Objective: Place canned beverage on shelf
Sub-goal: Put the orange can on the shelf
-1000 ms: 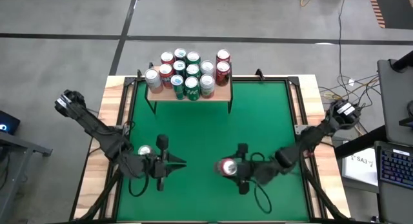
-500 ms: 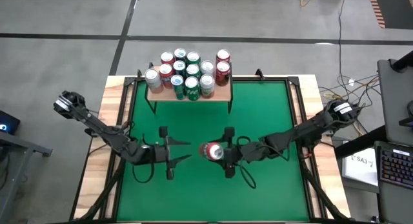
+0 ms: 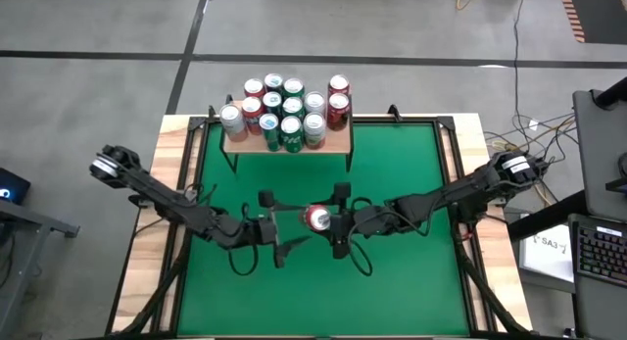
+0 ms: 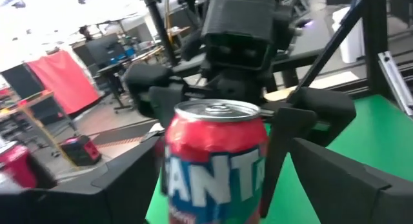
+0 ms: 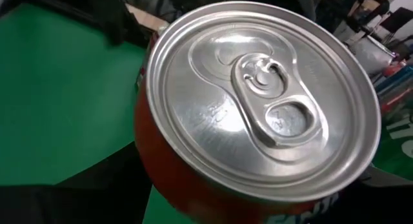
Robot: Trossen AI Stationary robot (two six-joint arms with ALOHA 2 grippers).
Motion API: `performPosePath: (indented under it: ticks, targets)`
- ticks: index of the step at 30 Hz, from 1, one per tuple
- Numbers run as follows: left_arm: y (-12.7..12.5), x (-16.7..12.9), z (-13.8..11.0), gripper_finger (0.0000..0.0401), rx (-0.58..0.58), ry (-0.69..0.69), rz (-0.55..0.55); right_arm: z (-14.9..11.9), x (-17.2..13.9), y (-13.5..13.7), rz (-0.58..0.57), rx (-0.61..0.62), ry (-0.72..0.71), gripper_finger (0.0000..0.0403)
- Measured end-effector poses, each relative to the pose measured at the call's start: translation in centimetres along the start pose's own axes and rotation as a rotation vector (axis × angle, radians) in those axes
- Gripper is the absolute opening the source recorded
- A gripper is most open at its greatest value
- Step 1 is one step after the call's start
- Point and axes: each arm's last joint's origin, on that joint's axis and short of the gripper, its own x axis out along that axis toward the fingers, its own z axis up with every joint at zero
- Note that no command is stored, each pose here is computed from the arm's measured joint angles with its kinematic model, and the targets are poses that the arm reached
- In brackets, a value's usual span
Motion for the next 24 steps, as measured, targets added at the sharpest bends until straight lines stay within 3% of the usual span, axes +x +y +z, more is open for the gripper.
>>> performPosePath:
  ticks: [11,16,24]
  targets:
    - [0.9,1.7,-0.9,0.0331,-0.051,0.028,0.026,-0.1,0.1,-0.3,-0.005,0.034,0.012,0.029]
    - [1.2,2.1,-1.1,0.0331,-0.088,0.016,-0.036,0.0,0.1,-0.3,-0.007,0.052,0.004,0.029]
    - [1.8,2.6,-1.3,0.0332,-0.167,0.019,-0.038,-0.1,0.2,-0.5,-0.02,0.092,0.007,0.029]
